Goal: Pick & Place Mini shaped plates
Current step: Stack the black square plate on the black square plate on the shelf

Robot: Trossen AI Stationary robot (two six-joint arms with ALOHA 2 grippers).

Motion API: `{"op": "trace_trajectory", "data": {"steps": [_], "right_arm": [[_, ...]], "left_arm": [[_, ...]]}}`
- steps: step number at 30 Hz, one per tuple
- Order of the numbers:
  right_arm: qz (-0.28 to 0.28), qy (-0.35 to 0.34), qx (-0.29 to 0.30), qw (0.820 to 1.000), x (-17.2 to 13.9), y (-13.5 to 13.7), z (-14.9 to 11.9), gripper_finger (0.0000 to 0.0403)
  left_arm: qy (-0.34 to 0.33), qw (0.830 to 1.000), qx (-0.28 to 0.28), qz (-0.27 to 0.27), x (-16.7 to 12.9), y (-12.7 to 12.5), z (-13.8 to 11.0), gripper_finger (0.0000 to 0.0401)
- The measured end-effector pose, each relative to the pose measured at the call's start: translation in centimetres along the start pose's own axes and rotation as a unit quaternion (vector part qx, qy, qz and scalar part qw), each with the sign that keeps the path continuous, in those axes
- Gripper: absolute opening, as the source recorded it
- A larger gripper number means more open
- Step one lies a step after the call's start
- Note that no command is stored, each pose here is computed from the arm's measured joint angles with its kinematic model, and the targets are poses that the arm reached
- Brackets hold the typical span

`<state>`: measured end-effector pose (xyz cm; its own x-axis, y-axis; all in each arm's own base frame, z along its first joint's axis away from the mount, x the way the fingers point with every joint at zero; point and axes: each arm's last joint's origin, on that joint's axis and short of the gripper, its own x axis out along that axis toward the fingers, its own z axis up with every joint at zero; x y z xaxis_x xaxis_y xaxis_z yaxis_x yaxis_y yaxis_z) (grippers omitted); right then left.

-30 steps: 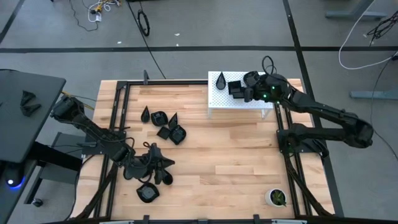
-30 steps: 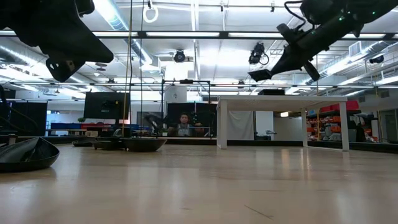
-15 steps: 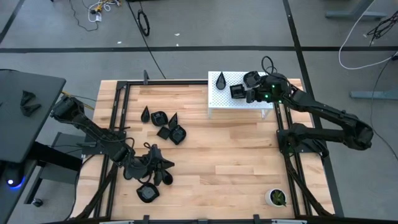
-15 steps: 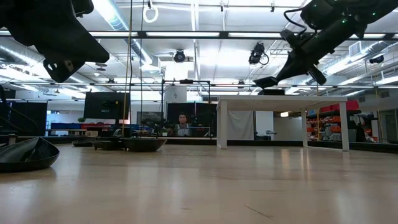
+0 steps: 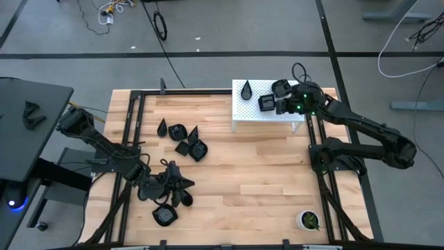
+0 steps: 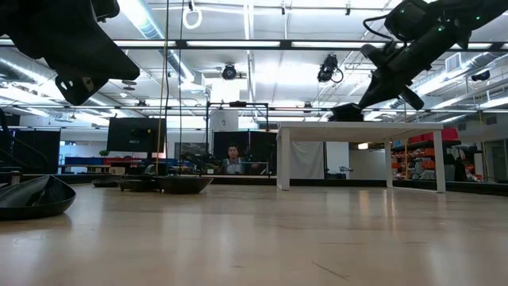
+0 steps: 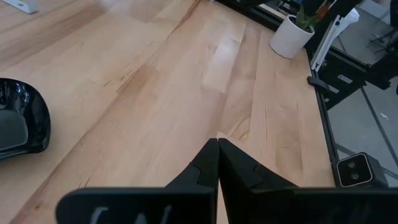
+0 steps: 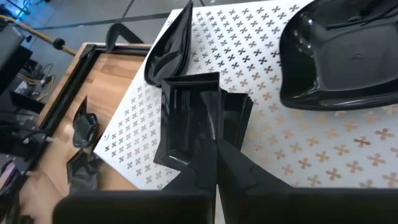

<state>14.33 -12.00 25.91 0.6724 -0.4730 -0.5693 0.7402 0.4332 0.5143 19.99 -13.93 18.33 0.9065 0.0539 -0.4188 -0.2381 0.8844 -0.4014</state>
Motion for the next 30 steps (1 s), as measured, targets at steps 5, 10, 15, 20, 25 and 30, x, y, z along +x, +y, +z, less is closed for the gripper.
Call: {"op": "trace_trajectory", "data": {"steps": [5,10,15,20,25,30], "right_arm": [[0.0,0.0,-0.005,1.0,0.0,0.0,0.0,0.0034],[-0.002,-0.009,-0.029,1.0,0.0,0.0,0.1,0.0076],[0.028,-0.041,-0.071,0.996,-0.1,0.6,0.8,0.0125],[0.06,-0.024,-0.095,0.993,0.0,1.3,0.3,0.0143],[0.072,-0.015,-0.135,0.988,-0.1,2.9,-1.0,0.0123],[-0.068,-0.048,-0.123,0.989,-0.4,2.5,-2.1,0.0083]], "left_arm": [[0.0,1.0,0.0,0.0,0.0,0.0,0.0,0.0009],[0.0,1.0,0.0,0.0,0.0,0.0,0.0,0.0009],[0.0,1.0,0.0,0.0,0.0,0.0,0.0,0.0009],[0.0,1.0,0.0,0.0,0.0,0.0,0.0,0.0009],[-0.001,1.0,-0.001,0.002,0.0,0.1,0.0,0.0009],[-0.003,1.0,-0.005,0.006,0.2,0.2,0.2,0.0009]]}}
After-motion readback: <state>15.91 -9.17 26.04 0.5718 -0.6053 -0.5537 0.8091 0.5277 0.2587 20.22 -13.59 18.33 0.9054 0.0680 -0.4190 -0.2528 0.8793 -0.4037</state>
